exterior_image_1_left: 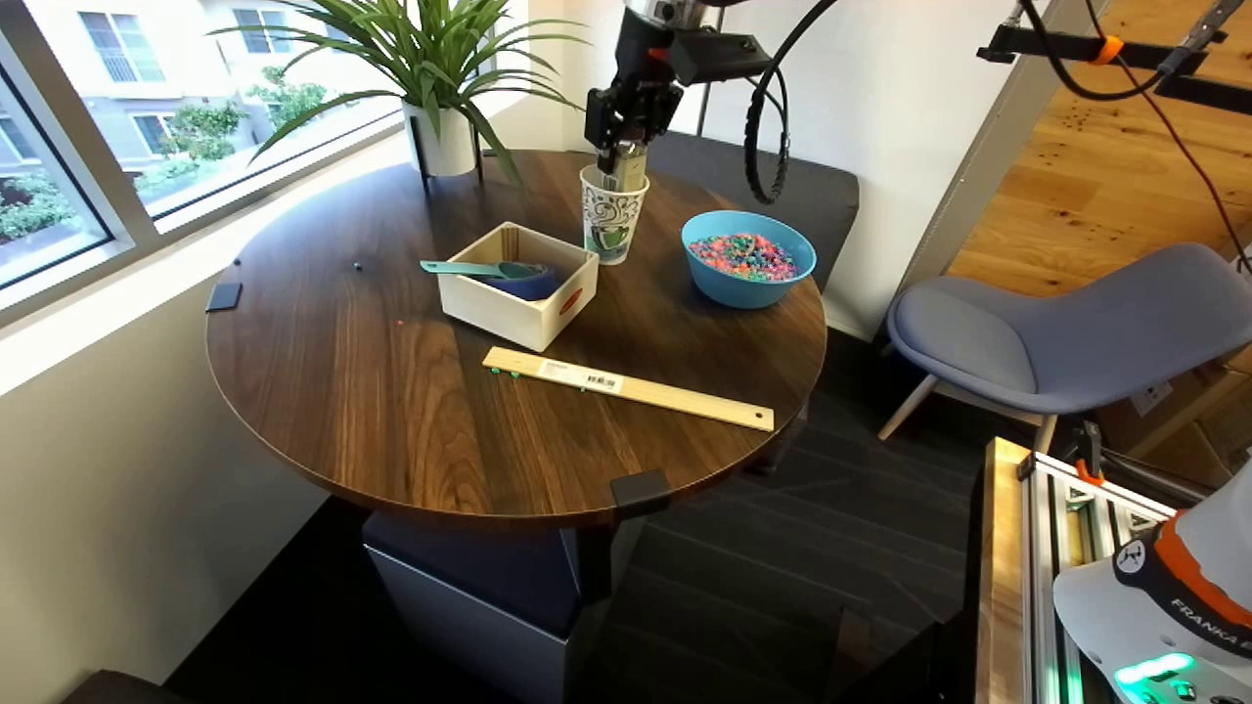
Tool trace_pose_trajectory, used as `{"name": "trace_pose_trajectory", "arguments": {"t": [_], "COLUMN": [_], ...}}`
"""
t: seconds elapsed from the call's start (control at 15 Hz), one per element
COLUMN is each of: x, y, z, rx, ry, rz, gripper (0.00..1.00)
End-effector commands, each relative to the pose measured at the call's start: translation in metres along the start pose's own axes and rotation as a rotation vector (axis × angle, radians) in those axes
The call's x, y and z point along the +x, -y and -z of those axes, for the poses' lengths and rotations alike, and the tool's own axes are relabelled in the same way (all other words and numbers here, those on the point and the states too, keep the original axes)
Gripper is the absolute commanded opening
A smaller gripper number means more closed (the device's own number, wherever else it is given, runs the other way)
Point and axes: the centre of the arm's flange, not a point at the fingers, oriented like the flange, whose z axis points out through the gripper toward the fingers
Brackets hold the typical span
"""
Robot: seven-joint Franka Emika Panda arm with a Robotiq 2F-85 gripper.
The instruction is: Lift the salt shaker and put it in the cup
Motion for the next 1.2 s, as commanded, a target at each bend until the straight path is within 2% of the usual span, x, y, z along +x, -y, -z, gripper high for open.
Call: {"name": "trace_pose_trajectory", "arguments": {"t": [0.0, 0.13, 0.2, 0.27, 0.47, 0.87, 0.93, 1.0, 1.13], "x": [0.007, 0.007, 0.007, 0.007, 0.01, 0.01, 0.01, 0.01, 0.009], "y": [0.001, 0.005, 0.007, 0.009, 0.018, 0.032, 0.032, 0.031, 0.028], "z": [-0.02, -0.03, -0.034, -0.035, -0.025, 0.001, 0.001, -0.002, -0.013], "rx": [0.021, 0.036, 0.039, 0.041, 0.039, 0.035, 0.032, 0.03, 0.024], "ry": [0.045, 0.059, 0.057, 0.06, 0.043, 0.034, 0.043, 0.052, 0.08], "rz": [0.011, 0.025, 0.029, 0.037, 0.061, 0.077, 0.078, 0.075, 0.068], "gripper": [0.26, 0.26, 0.67, 0.78, 0.98, 1.0, 0.91, 0.75, 0.59]}}
